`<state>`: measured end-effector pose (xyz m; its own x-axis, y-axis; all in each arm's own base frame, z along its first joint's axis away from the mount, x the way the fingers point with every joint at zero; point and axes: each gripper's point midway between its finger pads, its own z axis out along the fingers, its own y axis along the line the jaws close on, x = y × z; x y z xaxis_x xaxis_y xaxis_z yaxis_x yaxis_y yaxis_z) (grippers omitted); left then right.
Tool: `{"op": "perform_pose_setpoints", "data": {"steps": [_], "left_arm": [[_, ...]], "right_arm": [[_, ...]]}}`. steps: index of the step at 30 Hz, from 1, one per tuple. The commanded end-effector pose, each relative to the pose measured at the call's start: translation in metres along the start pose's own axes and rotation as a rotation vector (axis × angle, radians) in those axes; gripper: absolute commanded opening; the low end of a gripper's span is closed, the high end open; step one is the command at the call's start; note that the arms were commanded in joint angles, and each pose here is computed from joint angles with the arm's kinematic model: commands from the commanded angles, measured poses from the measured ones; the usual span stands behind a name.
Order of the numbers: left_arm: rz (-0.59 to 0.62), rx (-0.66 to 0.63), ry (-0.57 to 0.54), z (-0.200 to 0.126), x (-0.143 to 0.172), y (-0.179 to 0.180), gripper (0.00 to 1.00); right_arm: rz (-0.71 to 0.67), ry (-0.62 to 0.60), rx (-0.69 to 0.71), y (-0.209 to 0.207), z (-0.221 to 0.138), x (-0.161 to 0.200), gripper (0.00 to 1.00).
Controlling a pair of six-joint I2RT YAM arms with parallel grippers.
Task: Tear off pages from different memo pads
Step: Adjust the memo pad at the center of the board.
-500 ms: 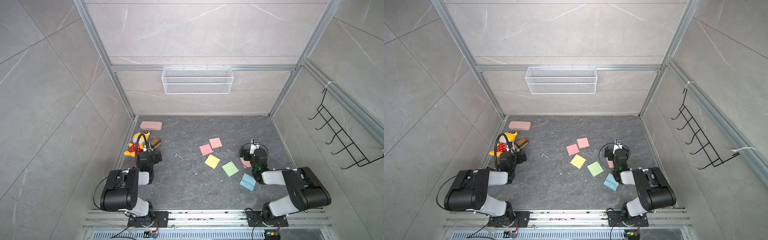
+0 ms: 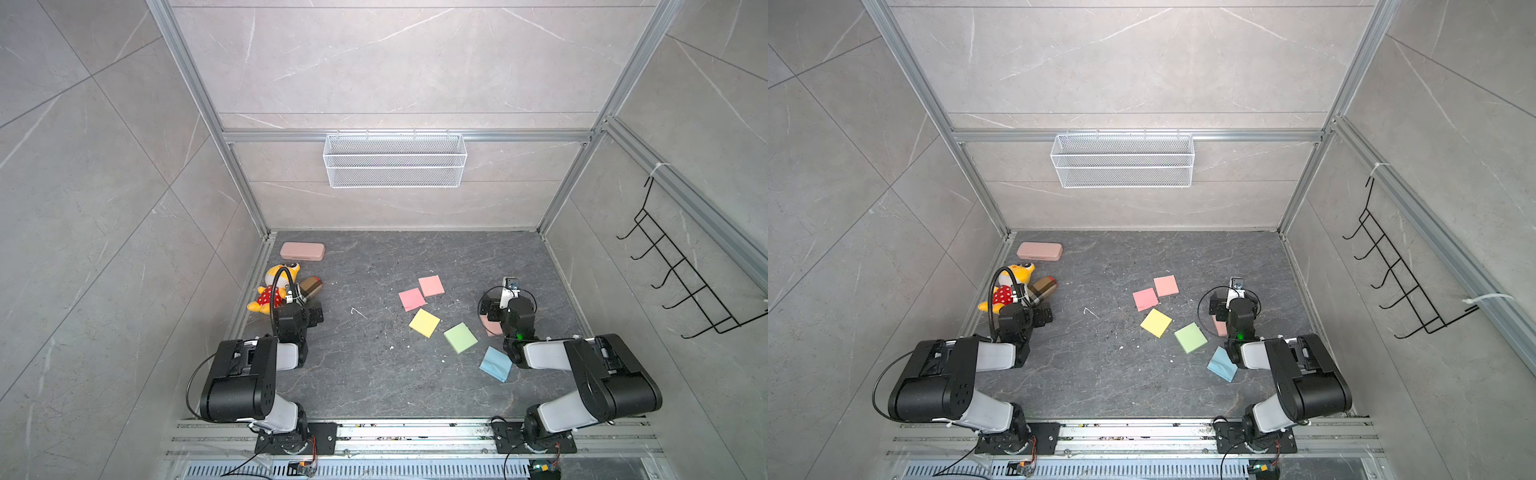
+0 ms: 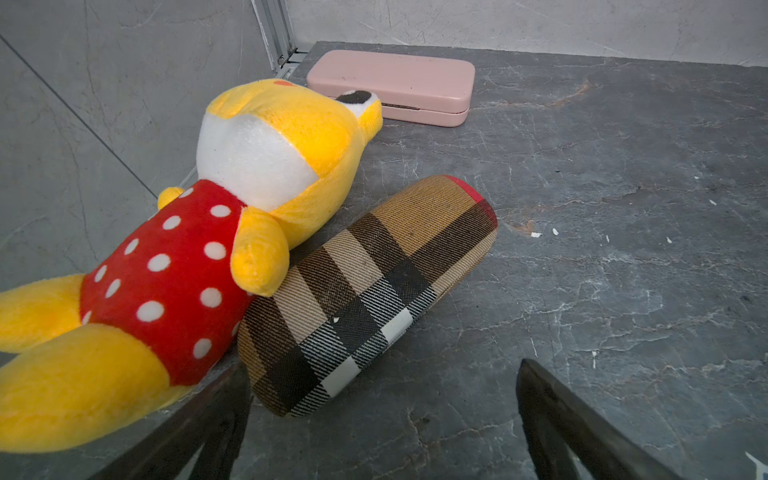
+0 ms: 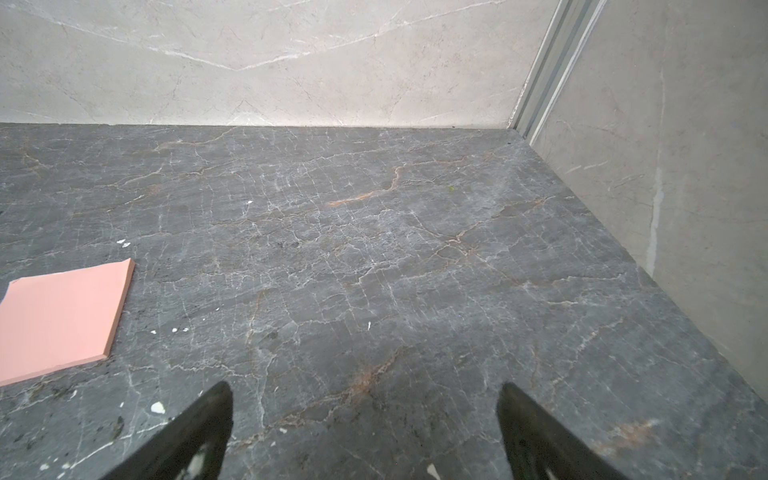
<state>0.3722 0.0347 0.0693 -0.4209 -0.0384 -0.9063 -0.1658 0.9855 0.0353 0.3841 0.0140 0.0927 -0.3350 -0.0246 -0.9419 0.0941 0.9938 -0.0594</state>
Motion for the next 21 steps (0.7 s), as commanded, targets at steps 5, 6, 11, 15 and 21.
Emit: {"op": "perform_pose_setpoints", "data": {"steps": [5, 6, 11, 15, 21], "left_arm": [[-0.011, 0.008, -0.054, 0.002, -0.0198, -0.0002, 1.0], [-0.011, 0.008, -0.055, 0.002, -0.02, -0.0003, 1.0], [-0.012, 0.006, -0.055, 0.002, -0.02, 0.0001, 1.0], [-0.012, 0.008, -0.054, 0.002, -0.0198, -0.0001, 1.0], [-0.016, 0.022, -0.052, 0.0027, -0.0204, -0.0012, 1.0]], "right_arm": [[-0.009, -0.014, 0.004, 0.0, 0.0008, -0.0029, 0.99], [-0.009, -0.014, 0.004, 0.0, 0.0008, -0.003, 0.99], [-0.009, -0.013, 0.003, 0.0002, 0.0007, -0.0026, 0.99], [-0.009, -0.014, 0.003, 0.0001, 0.0008, -0.003, 0.99], [-0.007, -0.011, 0.001, 0.0002, 0.0011, -0.0022, 0.99]]}}
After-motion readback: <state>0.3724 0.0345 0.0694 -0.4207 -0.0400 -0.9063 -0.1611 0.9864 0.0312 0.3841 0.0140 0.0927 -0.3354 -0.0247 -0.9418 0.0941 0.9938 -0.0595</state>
